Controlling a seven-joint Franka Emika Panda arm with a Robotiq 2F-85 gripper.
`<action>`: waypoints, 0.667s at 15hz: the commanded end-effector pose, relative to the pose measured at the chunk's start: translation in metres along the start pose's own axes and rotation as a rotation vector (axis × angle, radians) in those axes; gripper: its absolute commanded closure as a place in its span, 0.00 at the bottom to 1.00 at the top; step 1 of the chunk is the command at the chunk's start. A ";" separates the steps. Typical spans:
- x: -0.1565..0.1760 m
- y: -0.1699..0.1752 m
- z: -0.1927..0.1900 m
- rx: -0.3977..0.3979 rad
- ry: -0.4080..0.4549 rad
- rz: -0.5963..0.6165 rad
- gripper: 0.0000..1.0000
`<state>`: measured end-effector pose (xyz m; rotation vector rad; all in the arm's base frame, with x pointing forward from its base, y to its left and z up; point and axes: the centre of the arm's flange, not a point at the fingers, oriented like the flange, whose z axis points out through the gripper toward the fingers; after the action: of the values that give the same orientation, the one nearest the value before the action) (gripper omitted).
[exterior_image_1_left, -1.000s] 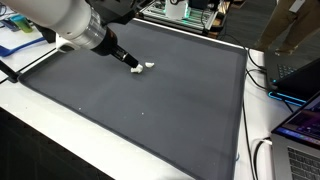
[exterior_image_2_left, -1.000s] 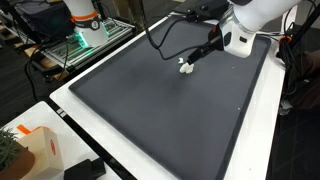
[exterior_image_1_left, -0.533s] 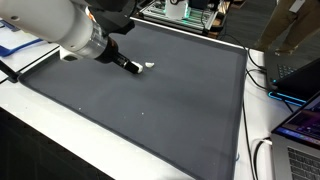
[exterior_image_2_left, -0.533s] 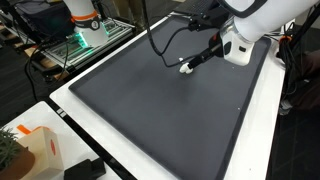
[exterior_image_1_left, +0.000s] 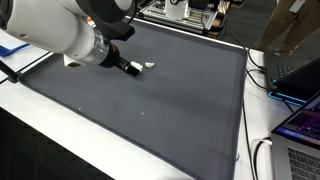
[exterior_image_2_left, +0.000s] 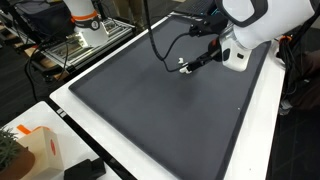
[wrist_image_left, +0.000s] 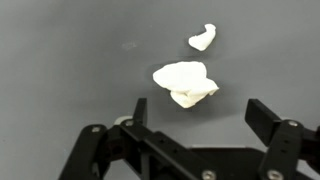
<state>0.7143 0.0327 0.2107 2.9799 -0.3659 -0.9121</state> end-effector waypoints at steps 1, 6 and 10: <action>0.017 -0.002 -0.004 0.014 -0.037 0.016 0.00; 0.017 -0.002 -0.001 0.015 -0.049 0.018 0.00; 0.020 -0.002 0.002 0.011 -0.062 0.021 0.00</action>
<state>0.7154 0.0305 0.2026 2.9616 -0.3702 -0.9548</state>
